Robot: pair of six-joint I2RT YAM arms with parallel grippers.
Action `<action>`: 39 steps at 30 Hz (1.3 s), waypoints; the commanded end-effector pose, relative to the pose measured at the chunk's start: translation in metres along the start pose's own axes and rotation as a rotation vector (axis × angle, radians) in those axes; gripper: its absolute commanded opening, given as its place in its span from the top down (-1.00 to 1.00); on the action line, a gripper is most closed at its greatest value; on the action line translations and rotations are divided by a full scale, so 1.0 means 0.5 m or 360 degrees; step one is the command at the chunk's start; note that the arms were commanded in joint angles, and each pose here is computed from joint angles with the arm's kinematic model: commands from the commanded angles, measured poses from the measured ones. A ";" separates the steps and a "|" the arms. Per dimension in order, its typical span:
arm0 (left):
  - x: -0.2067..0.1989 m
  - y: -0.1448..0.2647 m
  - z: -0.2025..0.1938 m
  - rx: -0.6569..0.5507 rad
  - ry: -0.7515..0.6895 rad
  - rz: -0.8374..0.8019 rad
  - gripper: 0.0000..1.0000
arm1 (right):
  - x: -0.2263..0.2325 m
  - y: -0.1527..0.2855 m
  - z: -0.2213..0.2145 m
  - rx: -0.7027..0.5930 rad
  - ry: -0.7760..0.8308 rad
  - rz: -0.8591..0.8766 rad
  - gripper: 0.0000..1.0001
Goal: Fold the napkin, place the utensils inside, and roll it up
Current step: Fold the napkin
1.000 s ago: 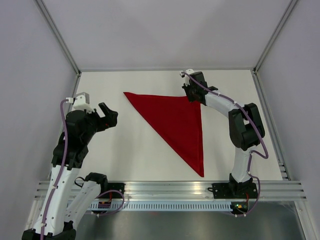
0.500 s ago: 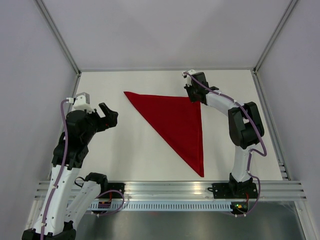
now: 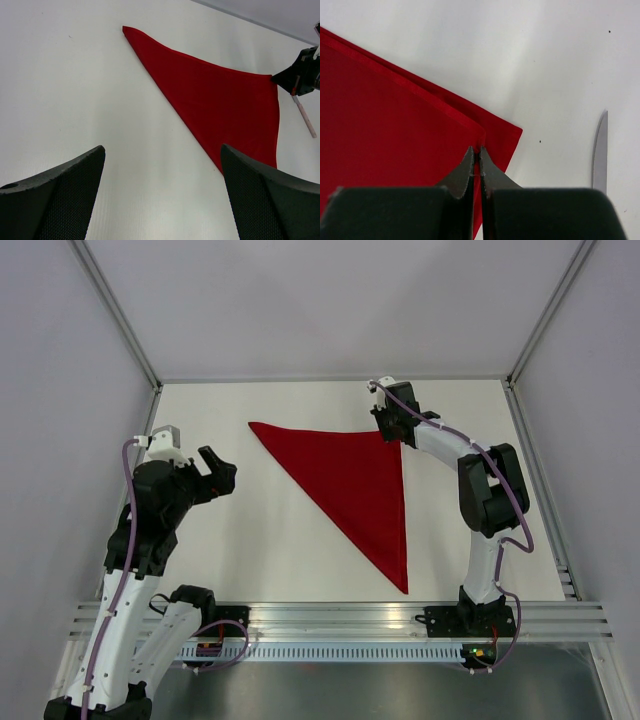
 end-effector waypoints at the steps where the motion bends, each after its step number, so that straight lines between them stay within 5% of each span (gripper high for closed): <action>1: -0.005 -0.002 0.006 -0.0012 -0.0073 -0.0056 -0.99 | -0.020 -0.007 0.017 -0.0024 -0.0029 -0.0068 0.99; 39: -0.003 -0.006 0.000 0.0015 -0.0073 -0.0060 -0.99 | -0.048 -0.021 0.006 0.0003 -0.0062 -0.0125 0.99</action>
Point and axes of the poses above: each gripper's point midway between its finger pads, its own y axis back along the fingers, its own x axis along the line the jaws close on, z = x × y, the point moved 8 cm from there along y, back along the fingers, and after that the axes turned 15 degrees about y, right-handed, at the moved point
